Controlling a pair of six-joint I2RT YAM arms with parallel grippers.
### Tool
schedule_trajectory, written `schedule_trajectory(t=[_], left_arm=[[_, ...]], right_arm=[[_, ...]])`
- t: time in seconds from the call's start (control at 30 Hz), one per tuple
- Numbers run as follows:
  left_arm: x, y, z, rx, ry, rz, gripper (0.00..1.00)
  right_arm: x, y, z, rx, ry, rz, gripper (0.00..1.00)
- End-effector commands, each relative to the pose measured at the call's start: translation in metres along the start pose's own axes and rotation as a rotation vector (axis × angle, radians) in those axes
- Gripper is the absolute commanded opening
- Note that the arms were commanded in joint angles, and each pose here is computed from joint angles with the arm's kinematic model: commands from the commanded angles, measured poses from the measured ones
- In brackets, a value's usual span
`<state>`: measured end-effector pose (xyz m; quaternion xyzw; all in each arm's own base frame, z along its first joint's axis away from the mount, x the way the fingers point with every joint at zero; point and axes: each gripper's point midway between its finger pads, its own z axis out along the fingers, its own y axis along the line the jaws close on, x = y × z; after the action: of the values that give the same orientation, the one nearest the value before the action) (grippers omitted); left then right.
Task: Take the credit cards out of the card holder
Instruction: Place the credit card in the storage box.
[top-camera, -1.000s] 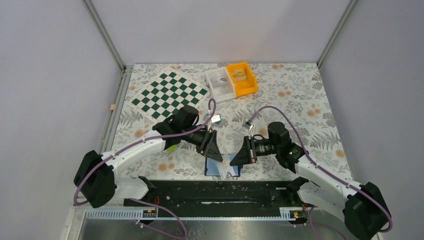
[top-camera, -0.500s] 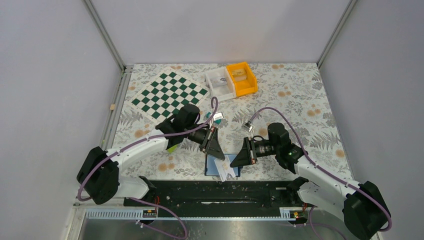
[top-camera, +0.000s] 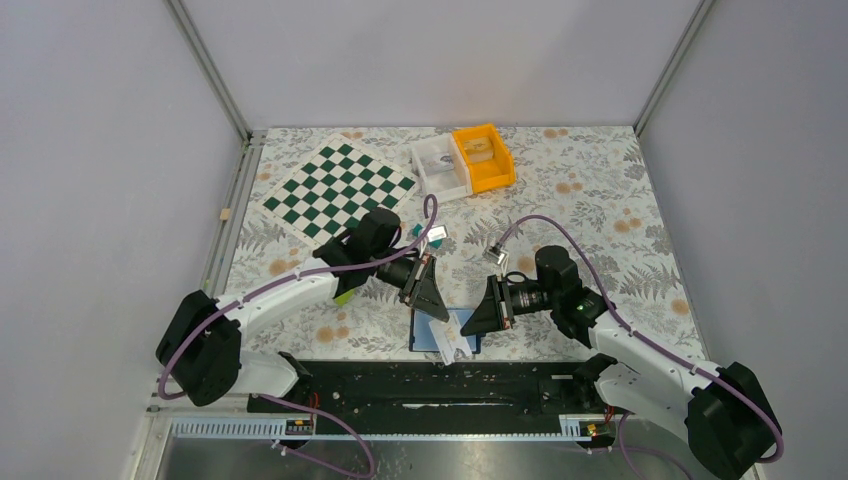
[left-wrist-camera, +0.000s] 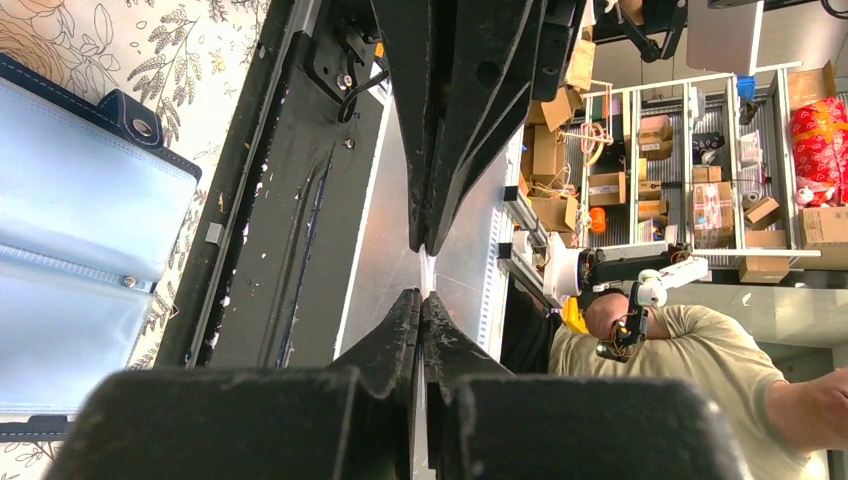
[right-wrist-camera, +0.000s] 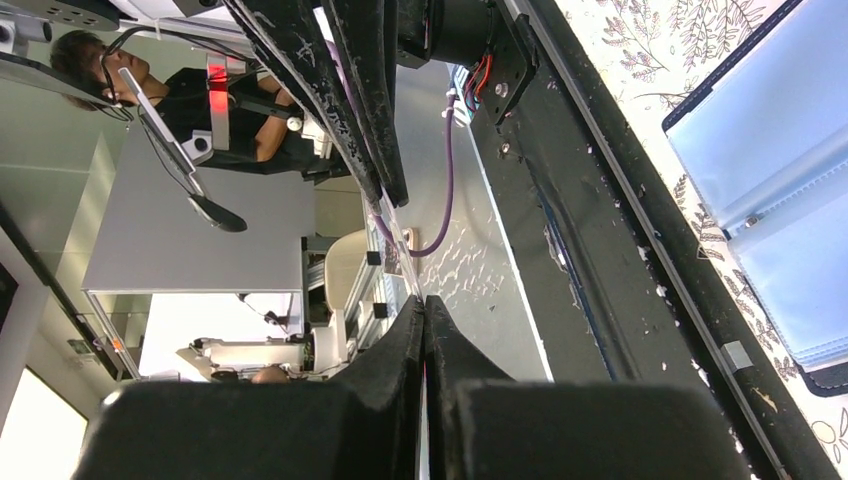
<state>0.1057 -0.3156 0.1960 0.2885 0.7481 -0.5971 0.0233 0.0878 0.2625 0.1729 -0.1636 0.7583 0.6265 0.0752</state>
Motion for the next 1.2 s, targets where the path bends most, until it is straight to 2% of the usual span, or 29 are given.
schedule_trajectory(t=[0.0, 0.1, 0.17, 0.23, 0.27, 0.37, 0.43, 0.57, 0.7, 0.77, 0.87, 1.0, 1.1, 1.17], left_arm=[[0.001, -0.008, -0.001, 0.037, 0.012, 0.006, 0.0], [-0.009, -0.001, -0.006, -0.026, -0.037, -0.032, 0.0], [-0.022, 0.004, -0.013, -0.073, -0.105, -0.061, 0.0], [-0.039, 0.005, -0.025, -0.102, -0.19, -0.081, 0.0], [-0.048, 0.004, -0.031, -0.111, -0.236, -0.087, 0.0], [-0.079, 0.001, -0.052, -0.155, -0.382, -0.098, 0.0], [-0.103, 0.006, -0.067, -0.222, -0.488, -0.115, 0.0], [-0.157, 0.027, -0.109, -0.405, -0.783, -0.165, 0.0], [-0.204, 0.035, -0.152, -0.442, -1.134, -0.218, 0.0], [-0.226, 0.037, -0.169, -0.441, -1.26, -0.219, 0.0], [-0.261, 0.063, -0.181, -0.433, -1.347, -0.308, 0.0], [-0.311, 0.098, -0.18, -0.317, -1.354, -0.39, 0.0], [-0.337, 0.134, -0.186, -0.395, -1.397, -0.401, 0.0], [-0.348, 0.151, -0.2, -0.464, -1.482, -0.386, 0.0]], right_arm=[[-0.01, 0.009, -0.001, -0.01, -0.034, -0.033, 0.08], [-0.018, 0.009, -0.002, 0.03, -0.071, -0.031, 0.35], [-0.024, 0.01, -0.005, 0.066, -0.115, -0.035, 0.48], [-0.034, 0.012, -0.009, 0.104, -0.184, -0.038, 0.65], [-0.038, 0.013, -0.011, 0.116, -0.219, -0.035, 0.78], [-0.046, 0.019, -0.017, 0.117, -0.303, -0.041, 0.98], [-0.049, 0.019, -0.021, 0.127, -0.347, -0.046, 0.99], [-0.05, 0.008, -0.025, 0.16, -0.403, -0.036, 1.0], [-0.046, 0.0, -0.028, 0.195, -0.408, -0.038, 0.99], [-0.044, -0.002, -0.031, 0.215, -0.415, -0.05, 0.99], [-0.042, -0.005, -0.035, 0.24, -0.43, -0.071, 0.99], [-0.038, -0.01, -0.041, 0.287, -0.432, -0.09, 1.0], [-0.036, -0.011, -0.045, 0.316, -0.423, -0.115, 1.0], [-0.033, -0.012, -0.047, 0.339, -0.407, -0.126, 1.0]])
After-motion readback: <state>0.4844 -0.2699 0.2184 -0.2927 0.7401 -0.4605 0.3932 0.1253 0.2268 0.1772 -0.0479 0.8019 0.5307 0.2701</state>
